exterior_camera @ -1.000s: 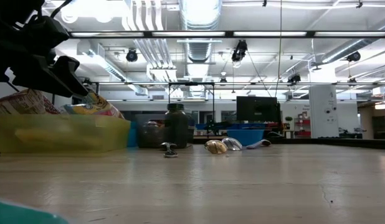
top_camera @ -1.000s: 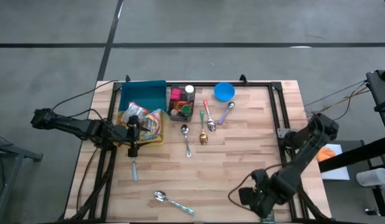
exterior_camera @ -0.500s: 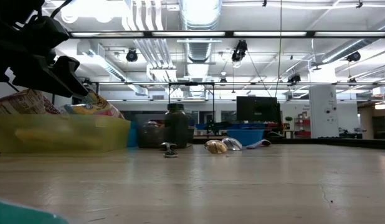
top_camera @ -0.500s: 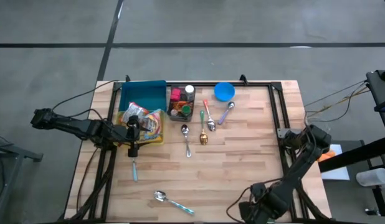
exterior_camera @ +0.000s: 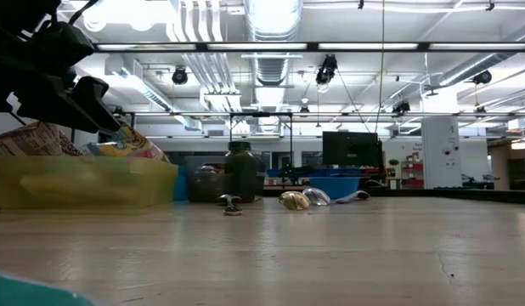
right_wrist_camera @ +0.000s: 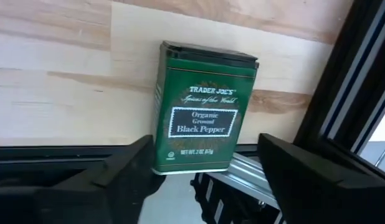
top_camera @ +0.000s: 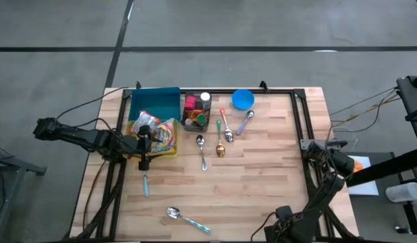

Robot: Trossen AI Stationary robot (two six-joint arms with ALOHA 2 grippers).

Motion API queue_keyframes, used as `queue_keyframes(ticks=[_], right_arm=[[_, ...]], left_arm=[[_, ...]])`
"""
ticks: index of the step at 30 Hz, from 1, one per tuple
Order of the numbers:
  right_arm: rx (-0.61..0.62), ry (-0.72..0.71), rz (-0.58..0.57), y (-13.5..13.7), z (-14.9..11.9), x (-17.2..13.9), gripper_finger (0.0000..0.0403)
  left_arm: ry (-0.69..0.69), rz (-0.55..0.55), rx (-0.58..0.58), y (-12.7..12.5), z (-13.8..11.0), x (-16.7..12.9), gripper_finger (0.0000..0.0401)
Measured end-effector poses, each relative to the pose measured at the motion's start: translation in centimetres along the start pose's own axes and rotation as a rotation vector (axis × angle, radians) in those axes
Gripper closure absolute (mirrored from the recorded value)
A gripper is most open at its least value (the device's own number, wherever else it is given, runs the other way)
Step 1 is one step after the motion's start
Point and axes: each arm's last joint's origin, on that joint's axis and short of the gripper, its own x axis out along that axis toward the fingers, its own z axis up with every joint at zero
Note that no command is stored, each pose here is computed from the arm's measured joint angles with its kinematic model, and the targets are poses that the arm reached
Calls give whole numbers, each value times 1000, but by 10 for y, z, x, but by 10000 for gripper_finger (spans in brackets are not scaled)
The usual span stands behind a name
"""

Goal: Pick & Place Food Item
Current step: Put the green seasoning can into the black bin

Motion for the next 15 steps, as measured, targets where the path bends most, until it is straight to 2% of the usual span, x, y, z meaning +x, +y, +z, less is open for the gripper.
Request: queue_keyframes(ticks=[6, 15], right_arm=[[3, -7, -5, 0, 1, 0, 57], [19, -48, -42, -1, 4, 7, 48]], left_arm=[[0, 0, 0, 0, 0, 0, 130], [0, 0, -1, 0, 0, 0, 130]])
